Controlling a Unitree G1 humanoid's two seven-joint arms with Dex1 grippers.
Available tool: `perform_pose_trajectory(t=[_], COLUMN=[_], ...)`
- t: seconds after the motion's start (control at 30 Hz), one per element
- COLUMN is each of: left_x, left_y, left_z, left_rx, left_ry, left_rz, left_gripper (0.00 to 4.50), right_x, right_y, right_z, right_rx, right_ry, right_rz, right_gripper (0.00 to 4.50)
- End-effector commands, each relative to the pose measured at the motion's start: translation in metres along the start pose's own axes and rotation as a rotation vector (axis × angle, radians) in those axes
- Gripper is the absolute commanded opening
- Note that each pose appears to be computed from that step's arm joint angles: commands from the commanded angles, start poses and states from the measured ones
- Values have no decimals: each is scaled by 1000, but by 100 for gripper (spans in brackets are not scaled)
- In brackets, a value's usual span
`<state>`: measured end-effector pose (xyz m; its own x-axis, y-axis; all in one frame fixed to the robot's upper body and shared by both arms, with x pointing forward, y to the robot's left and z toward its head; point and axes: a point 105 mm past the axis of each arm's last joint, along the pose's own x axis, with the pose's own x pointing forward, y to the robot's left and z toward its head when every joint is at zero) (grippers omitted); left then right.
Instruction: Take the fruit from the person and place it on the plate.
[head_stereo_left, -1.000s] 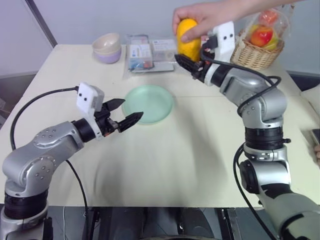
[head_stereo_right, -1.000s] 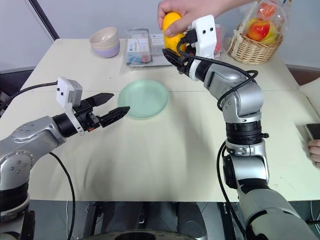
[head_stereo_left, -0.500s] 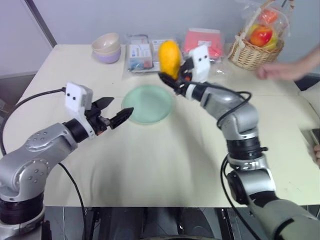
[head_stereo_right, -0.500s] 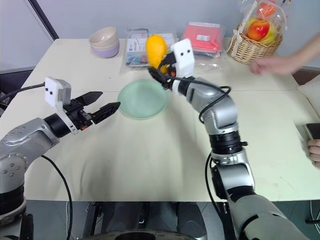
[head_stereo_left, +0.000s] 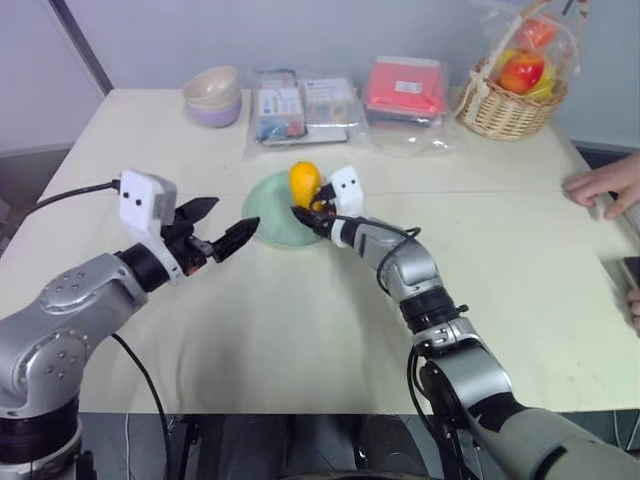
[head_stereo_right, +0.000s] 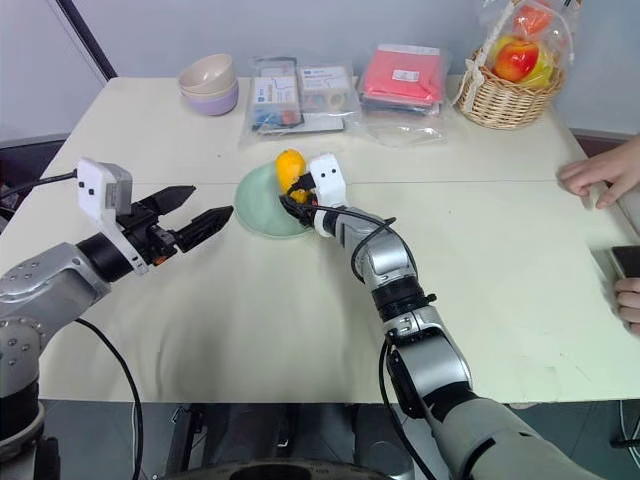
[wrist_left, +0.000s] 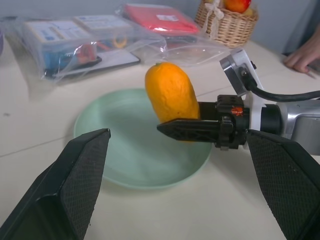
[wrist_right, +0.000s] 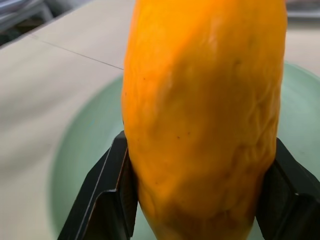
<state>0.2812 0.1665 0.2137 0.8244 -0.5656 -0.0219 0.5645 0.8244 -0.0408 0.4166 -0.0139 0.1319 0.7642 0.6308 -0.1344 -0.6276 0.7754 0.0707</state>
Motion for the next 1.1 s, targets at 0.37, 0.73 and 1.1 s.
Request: perform_pose_trajectory(t=[0.37,0.73,1.1], left_x=[-2,-1,-1], left_y=[-4,-14,-15], left_z=[12,4,3], left_rx=[40,41,46], left_ry=[-42,7,14], left_rz=[-12,-101,-139], left_gripper=[450,450,450], right_x=[-3,-143,-223], right_y=[5,-13,-25], right_z=[20,92,91], right_rx=[-87,-273,-361], right_ry=[-47,-154,-24], right_rz=[40,209,188], right_gripper=[437,437,437])
